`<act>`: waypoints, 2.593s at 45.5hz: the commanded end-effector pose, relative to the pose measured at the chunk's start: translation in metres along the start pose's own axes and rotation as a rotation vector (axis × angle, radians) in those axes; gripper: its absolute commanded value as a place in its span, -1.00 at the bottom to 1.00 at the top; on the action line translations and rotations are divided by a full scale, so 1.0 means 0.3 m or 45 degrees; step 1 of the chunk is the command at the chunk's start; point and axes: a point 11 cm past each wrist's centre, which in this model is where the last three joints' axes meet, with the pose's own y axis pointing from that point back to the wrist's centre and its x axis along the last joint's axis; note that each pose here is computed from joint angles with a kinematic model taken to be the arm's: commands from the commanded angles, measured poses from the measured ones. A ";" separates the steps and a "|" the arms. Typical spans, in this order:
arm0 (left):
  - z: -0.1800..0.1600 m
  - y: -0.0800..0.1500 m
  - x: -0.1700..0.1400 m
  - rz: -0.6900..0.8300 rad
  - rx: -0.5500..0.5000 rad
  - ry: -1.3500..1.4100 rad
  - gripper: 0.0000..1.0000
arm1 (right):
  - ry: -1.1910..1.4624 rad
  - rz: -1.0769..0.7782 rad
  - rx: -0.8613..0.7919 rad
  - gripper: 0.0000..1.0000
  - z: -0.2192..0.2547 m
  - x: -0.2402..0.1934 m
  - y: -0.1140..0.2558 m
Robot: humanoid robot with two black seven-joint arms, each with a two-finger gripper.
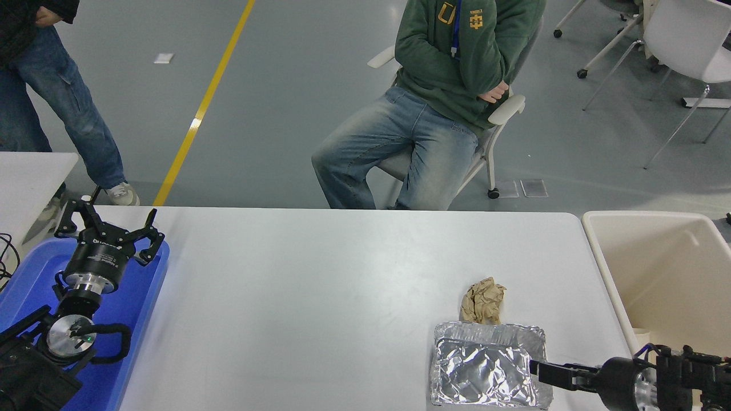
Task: Clean the table surface
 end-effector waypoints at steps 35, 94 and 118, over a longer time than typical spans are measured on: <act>0.000 0.000 0.000 0.000 -0.001 0.000 1.00 | 0.101 -0.045 -0.034 0.15 0.028 -0.058 -0.087; 0.000 0.000 0.000 0.000 -0.001 0.000 1.00 | 0.250 -0.054 -0.062 -1.00 0.047 0.057 -0.028; 0.000 0.000 0.000 0.000 0.001 0.000 1.00 | 0.254 -0.040 -0.038 -1.00 0.027 0.136 0.124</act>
